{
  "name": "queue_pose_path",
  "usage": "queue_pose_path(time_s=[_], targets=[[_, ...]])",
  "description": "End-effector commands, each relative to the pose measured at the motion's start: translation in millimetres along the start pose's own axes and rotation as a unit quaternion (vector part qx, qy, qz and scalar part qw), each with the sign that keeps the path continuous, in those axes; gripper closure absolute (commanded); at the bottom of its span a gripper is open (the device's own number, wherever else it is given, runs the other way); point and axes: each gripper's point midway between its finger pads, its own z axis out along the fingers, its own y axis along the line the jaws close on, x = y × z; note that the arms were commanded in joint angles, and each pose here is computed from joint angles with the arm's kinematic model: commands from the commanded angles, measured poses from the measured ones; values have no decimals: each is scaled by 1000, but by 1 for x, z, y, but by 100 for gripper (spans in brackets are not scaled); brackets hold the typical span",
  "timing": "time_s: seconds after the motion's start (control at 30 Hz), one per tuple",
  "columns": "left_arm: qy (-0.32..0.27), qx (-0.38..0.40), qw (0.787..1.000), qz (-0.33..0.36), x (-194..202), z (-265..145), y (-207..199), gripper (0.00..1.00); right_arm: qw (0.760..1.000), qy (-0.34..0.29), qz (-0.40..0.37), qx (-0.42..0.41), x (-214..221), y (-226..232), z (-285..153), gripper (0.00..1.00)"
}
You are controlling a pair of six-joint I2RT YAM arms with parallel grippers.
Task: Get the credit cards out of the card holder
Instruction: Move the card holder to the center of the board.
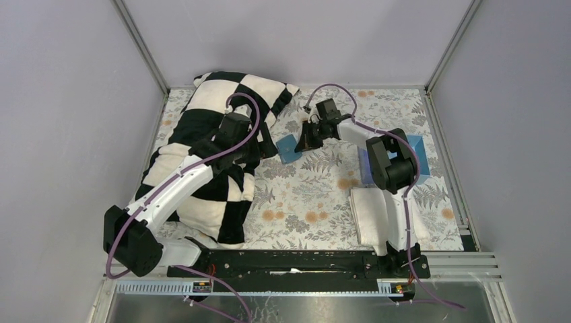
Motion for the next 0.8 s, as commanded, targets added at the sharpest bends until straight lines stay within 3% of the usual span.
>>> queue_pose_path(time_s=[0.0,0.2,0.4,0.43,0.5,0.53,0.67,0.77], targets=[[10,41,999,16,-1,6,-21,11,999,-14,51,-2,13,16,-20,100],[73,120,989,39,32,15,-63,16,993,-49,106,21,55,15,-56,100],[118,111,986,47,74,45,-67,27,985,-62,157,44,115,1,-77,100],[124,106,985,55,81,49,-68,27,983,-66,164,46,120,0,-79,93],[129,94,985,60,89,56,-66,28,981,-73,176,45,127,-1,-83,68],[129,87,986,65,94,60,-65,28,980,-80,178,43,128,0,-85,62],[111,41,991,68,103,74,-54,31,978,-91,186,20,125,6,-84,53],[113,2,991,75,107,85,-43,43,974,-103,204,11,123,6,-82,52]])
